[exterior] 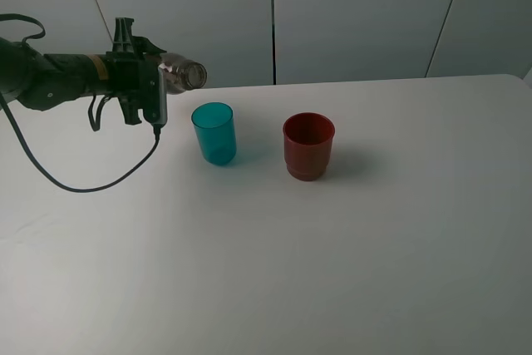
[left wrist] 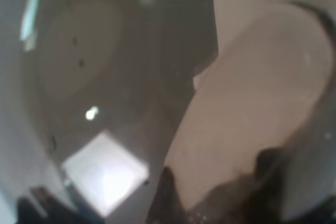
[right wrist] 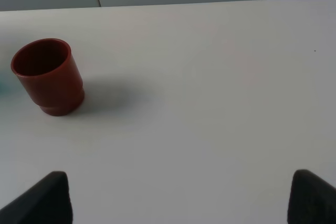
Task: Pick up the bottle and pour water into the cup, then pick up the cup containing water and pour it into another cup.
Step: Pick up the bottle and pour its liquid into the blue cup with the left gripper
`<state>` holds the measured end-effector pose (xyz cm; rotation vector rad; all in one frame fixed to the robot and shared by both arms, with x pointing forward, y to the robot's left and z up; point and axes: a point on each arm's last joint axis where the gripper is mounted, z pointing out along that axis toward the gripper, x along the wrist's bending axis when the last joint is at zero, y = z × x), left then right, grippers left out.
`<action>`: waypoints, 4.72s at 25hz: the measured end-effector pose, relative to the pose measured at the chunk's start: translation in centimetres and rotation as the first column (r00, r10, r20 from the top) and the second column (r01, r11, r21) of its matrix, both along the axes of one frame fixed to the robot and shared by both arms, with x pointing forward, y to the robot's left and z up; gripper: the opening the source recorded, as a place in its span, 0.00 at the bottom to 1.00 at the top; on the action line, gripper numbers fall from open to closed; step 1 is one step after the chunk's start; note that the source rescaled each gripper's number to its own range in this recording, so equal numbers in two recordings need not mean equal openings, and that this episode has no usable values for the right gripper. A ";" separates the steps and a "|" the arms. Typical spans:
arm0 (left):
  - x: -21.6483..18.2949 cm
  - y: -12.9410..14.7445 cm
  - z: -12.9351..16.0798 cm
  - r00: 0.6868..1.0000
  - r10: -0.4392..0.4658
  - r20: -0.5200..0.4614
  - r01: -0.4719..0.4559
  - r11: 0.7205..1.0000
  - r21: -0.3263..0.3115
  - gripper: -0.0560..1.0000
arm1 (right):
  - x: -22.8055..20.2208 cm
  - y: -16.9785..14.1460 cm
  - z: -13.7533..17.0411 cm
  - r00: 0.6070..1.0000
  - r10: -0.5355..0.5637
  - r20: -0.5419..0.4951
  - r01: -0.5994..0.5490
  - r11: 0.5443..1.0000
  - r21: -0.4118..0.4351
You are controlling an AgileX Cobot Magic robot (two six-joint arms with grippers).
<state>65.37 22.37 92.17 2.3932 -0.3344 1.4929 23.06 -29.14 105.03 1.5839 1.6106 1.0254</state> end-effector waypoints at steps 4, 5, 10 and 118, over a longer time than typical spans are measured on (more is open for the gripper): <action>0.1 0.1 0.0 1.000 0.007 0.010 -0.007 1.000 0.021 0.06 | 0.0 0.0 0.0 1.000 0.000 0.000 0.000 1.000 0.000; 0.1 0.2 0.0 1.000 0.006 0.011 -0.007 1.000 0.027 0.06 | 0.0 0.0 0.0 1.000 0.000 0.000 0.000 1.000 0.000; 0.0 0.0 0.0 1.000 0.008 0.010 -0.008 1.000 0.030 0.06 | 0.0 0.0 0.0 1.000 0.000 0.000 0.000 1.000 0.000; 0.2 -1.2 0.6 0.974 -0.105 0.199 0.030 0.938 0.345 0.06 | 0.0 0.0 0.0 1.000 0.000 0.000 0.000 1.000 0.000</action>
